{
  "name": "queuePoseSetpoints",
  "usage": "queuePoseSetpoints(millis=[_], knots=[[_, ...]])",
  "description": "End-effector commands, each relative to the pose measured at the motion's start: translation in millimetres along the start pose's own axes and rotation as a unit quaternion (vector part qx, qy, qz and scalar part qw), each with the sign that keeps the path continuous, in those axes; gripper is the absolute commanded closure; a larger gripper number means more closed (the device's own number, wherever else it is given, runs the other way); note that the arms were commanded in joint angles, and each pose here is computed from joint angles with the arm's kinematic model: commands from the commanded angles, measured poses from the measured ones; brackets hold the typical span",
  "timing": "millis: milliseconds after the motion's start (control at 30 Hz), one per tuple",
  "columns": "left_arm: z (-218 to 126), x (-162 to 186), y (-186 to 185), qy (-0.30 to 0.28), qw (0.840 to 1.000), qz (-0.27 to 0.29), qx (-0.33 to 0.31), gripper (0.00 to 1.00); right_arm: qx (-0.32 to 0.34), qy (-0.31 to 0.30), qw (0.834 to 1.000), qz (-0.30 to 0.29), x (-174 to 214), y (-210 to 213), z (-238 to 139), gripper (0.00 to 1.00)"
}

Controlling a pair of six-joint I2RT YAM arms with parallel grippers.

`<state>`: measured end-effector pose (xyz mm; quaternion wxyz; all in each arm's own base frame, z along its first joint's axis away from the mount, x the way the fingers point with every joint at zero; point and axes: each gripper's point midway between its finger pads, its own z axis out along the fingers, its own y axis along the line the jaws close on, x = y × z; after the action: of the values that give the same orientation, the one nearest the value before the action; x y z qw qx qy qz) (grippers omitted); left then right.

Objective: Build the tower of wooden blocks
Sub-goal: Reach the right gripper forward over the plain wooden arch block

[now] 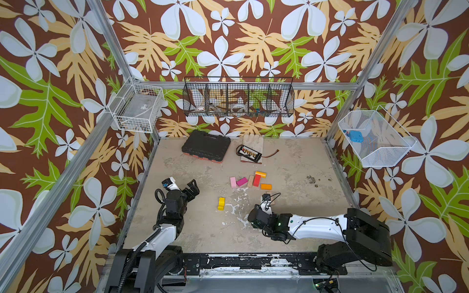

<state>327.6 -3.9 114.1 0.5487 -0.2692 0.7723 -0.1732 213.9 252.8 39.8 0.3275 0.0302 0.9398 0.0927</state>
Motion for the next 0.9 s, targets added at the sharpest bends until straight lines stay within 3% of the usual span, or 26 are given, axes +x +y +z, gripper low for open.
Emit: queuePoseSetpoints(millis=[0, 433, 567, 867], knots=[[0, 0, -1, 0.001, 1.0, -0.001, 0.001, 0.0, 0.031, -0.006, 0.999, 0.005, -2, -7, 3, 0.47], [0, 0, -2, 0.002, 1.0, -0.001, 0.003, 0.0, 0.05, -0.012, 0.998, 0.022, 4, -28, 0, 0.51], [0, 0, -2, 0.001, 1.0, -0.002, 0.003, 0.0, 0.039, -0.011, 0.999, 0.026, 5, -28, -2, 0.59], [0, 1, -1, 0.003, 1.0, -0.002, 0.003, 0.0, 0.036, -0.016, 0.999, 0.016, 4, -23, 1, 0.65]])
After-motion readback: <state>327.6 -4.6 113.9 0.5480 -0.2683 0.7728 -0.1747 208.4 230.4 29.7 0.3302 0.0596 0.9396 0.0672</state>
